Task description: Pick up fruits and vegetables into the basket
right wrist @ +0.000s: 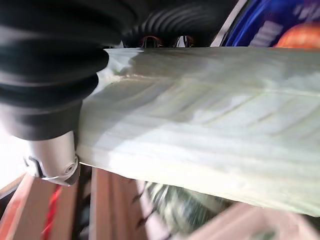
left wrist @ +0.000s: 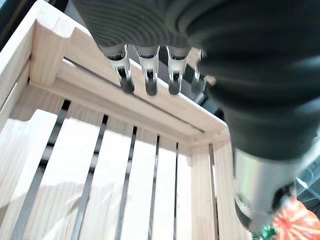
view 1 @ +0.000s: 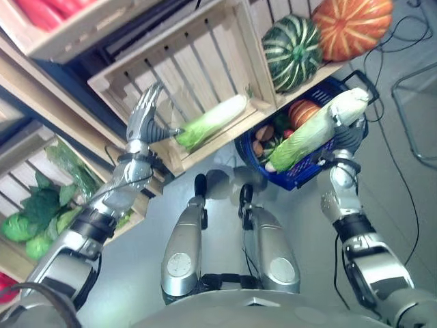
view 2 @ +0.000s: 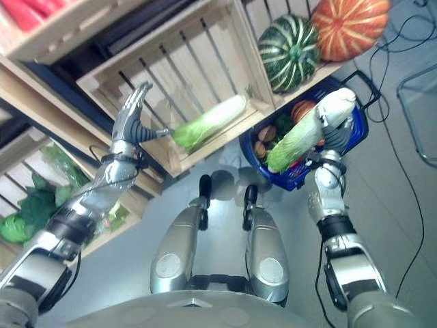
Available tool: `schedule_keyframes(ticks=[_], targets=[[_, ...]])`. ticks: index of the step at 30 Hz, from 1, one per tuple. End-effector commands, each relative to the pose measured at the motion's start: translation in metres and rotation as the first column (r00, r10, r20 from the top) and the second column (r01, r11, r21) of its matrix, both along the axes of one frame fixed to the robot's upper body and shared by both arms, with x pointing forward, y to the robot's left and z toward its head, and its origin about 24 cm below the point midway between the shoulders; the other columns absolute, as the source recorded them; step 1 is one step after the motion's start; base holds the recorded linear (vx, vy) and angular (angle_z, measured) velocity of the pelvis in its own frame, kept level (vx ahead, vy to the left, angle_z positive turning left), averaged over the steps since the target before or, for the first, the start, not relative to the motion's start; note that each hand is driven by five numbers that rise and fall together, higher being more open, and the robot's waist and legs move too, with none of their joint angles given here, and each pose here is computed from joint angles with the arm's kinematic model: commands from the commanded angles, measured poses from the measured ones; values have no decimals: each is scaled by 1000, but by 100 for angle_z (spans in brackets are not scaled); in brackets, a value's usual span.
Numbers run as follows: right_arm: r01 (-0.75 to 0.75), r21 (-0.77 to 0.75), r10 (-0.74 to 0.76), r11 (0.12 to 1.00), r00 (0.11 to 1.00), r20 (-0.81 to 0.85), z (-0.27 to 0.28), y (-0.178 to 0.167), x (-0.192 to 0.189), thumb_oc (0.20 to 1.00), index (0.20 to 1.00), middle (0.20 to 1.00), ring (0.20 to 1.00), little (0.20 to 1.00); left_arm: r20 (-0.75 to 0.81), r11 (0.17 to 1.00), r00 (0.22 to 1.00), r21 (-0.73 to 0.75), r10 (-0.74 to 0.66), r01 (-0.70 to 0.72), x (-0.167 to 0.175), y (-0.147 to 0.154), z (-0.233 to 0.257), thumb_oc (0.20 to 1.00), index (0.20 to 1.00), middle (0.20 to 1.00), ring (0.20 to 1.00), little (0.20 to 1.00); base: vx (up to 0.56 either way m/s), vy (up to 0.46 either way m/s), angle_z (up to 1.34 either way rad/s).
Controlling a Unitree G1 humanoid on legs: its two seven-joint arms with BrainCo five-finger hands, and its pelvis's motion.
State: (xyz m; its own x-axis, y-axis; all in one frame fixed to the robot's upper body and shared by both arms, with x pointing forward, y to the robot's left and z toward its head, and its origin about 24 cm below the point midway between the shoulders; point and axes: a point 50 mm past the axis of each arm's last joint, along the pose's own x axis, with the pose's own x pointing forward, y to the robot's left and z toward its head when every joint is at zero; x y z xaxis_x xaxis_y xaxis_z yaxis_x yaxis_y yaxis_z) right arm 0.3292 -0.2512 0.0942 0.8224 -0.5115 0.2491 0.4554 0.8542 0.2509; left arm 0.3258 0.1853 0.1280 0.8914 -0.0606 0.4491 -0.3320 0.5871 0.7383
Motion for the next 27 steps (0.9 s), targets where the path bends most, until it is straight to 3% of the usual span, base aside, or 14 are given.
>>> schedule_keyframes(ticks=[1,9,18,19,20,27], targets=[[106,35,-111,994,981,157,36,-19,2,200,200,200,200,200,142,997,990,-68,-12,22,2,-14,18,1000,1000,1000,1000,1000,-71,-19,4],[125,202,-161,971,972,172,62,-31,28,200,200,200,200,200,306,998,952,-44,-27,42,23,-33,46,1000,1000,1000,1000,1000,-48,1,4],[45,209,-75,977,988,137,80,-11,51,219,219,219,219,219,369,999,929,19,35,-46,46,-47,55,1000,1000,1000,1000,1000,17,34,-5],[19,212,-49,977,990,133,80,-7,53,583,583,583,583,583,363,997,930,21,61,-74,50,-44,54,1000,1000,1000,1000,1000,51,14,-4],[0,208,-28,978,991,130,79,-4,54,1000,1000,1000,1000,1000,362,996,929,24,75,-90,52,-43,53,1000,1000,1000,1000,1000,64,8,-6],[-112,202,86,973,987,133,73,20,58,1000,1000,1000,1000,1000,382,968,908,108,171,-227,63,-29,58,1000,1000,1000,1000,1000,60,-8,-7]])
